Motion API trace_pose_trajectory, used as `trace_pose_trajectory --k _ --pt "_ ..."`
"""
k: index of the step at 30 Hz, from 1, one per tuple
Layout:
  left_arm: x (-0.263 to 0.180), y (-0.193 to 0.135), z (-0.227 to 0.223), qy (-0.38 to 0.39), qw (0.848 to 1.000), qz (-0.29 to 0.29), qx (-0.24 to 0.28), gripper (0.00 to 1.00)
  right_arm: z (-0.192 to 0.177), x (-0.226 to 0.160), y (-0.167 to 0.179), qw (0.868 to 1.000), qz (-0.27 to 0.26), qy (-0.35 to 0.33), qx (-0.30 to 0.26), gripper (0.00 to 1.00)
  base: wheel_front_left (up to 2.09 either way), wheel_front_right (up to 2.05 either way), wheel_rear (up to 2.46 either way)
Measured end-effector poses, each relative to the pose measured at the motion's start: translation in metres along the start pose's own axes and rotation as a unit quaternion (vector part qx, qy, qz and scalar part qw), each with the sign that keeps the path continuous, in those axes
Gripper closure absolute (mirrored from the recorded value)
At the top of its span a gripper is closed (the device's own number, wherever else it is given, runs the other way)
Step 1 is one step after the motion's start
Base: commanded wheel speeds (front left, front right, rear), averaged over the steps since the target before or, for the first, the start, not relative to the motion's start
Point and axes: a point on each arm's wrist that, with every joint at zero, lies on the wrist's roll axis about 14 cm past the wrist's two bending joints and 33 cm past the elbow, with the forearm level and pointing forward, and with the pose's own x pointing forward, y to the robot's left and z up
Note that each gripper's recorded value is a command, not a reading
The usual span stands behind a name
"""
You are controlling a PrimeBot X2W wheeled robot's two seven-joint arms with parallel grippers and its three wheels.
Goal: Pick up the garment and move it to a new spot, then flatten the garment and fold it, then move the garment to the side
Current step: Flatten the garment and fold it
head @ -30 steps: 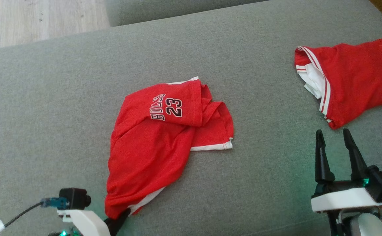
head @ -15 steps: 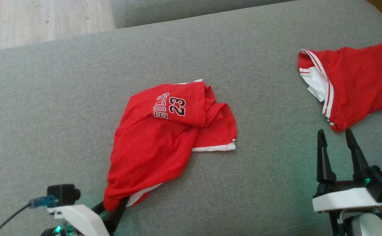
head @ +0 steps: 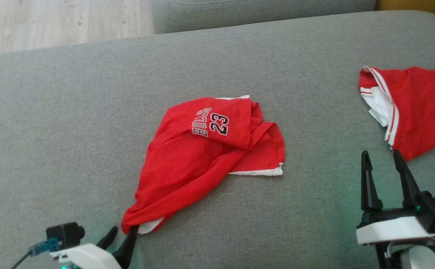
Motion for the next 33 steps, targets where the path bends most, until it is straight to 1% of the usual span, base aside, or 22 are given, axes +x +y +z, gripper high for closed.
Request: trace_pose_trajectory --k 3,5,9,14,17,25,33 --pt "0.007 -0.001 0.002 -0.005 1.0 0.003 -0.004 0.0 -0.004 0.001 0.004 1.0 0.007 0.006 0.0 0.0 0.0 0.0 0.0" --pt "0.013 0.0 0.007 -0.01 1.0 0.008 0.014 0.0 -0.007 0.003 0.006 1.0 0.009 0.01 -0.001 0.0 0.0 0.0 0.0" --pt "0.026 0.0 0.022 -0.022 0.999 0.016 0.03 0.0 -0.011 0.003 0.006 1.0 0.01 0.017 -0.002 0.0 0.0 0.0 0.0" --pt "0.039 0.001 0.032 -0.013 0.996 0.023 0.08 0.0 -0.014 0.002 0.003 1.0 0.005 0.023 -0.002 0.0 0.0 0.0 0.0" --pt "0.043 0.0 0.034 -0.007 0.995 0.026 0.099 0.0 -0.013 0.0 0.002 1.0 0.002 0.021 -0.002 0.0 0.0 0.0 0.0" --pt "0.035 -0.003 0.035 -0.016 0.993 0.024 0.112 0.0 -0.003 -0.004 0.0 1.0 -0.001 0.006 0.001 0.0 0.0 0.0 0.0" --pt "0.003 0.004 0.005 -0.013 0.994 0.037 0.1 0.0 0.002 -0.01 0.005 1.0 0.007 -0.003 0.003 0.0 0.0 0.0 0.0"
